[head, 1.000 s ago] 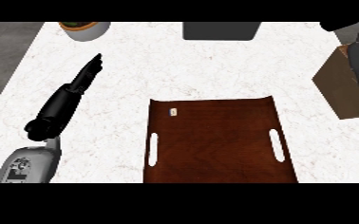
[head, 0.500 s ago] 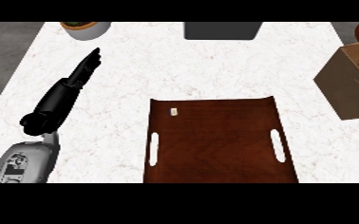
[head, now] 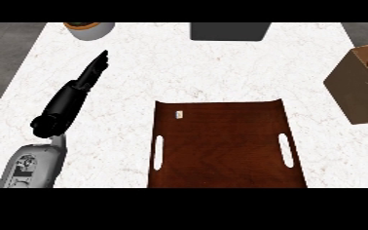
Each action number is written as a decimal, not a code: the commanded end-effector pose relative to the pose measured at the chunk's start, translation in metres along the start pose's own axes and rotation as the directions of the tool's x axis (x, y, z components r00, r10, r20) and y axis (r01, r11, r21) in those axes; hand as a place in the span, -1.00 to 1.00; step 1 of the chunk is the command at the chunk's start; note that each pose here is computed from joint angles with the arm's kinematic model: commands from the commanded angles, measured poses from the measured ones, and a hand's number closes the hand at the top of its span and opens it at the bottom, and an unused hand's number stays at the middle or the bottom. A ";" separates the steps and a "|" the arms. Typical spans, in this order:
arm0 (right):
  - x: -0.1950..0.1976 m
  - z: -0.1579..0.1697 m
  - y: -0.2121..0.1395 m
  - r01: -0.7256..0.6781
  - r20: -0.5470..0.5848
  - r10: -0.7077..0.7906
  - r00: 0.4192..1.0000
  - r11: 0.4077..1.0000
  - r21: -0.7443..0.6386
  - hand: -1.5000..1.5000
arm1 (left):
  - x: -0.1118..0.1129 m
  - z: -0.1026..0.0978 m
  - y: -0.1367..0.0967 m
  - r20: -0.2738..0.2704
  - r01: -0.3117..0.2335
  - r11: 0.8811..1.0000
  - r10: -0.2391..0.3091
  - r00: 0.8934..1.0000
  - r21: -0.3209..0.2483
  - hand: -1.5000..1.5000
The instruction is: Pick the pear from the tray and place it in the cardboard box
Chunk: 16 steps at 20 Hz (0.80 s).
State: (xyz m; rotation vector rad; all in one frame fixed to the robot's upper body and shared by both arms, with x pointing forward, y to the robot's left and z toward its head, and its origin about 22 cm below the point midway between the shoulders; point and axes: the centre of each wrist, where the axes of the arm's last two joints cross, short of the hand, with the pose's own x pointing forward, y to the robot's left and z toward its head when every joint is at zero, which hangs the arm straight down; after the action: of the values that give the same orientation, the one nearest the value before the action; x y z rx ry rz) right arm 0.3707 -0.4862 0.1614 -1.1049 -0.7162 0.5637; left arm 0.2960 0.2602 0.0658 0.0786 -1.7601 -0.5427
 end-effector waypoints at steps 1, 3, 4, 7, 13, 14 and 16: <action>-0.021 -0.002 0.002 0.012 0.063 -0.021 0.998 0.991 0.133 -1.00 | 0.004 0.001 -0.004 0.005 0.009 1.000 -0.009 1.000 -0.001 0.00; -0.018 -0.003 0.017 0.035 0.146 -0.054 0.988 0.991 0.126 -1.00 | -0.001 0.008 0.000 0.010 0.012 1.000 -0.012 1.000 0.004 0.00; -0.016 -0.002 -0.002 0.071 0.183 -0.095 0.979 0.989 0.130 -1.00 | 0.006 0.002 -0.001 -0.006 -0.003 1.000 0.003 1.000 -0.001 0.00; -0.021 0.000 -0.005 0.243 0.299 -0.227 0.927 0.970 -0.015 -1.00 | -0.003 0.006 0.007 -0.013 0.010 1.000 -0.010 1.000 0.012 0.00; -0.017 -0.002 -0.013 0.829 0.391 -0.750 0.534 0.556 -0.067 -1.00 | -0.008 0.012 0.006 -0.033 0.003 1.000 -0.002 0.999 0.026 0.00; -0.022 -0.001 -0.019 0.859 0.381 -0.782 0.494 0.506 -0.076 -1.00 | -0.008 0.010 0.008 -0.020 -0.004 1.000 0.005 1.000 0.010 0.00; -0.039 -0.001 -0.018 0.905 0.395 -0.821 0.413 0.418 -0.077 -1.00 | -0.003 0.005 0.010 -0.018 0.020 0.999 -0.019 1.000 0.025 0.00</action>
State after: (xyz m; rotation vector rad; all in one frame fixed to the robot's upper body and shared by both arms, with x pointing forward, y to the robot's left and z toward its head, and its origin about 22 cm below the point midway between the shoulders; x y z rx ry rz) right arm 0.3583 -0.5081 0.1698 -0.8045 -1.4586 -0.0805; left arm 0.2935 0.2698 0.0656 0.1026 -1.7514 -0.5269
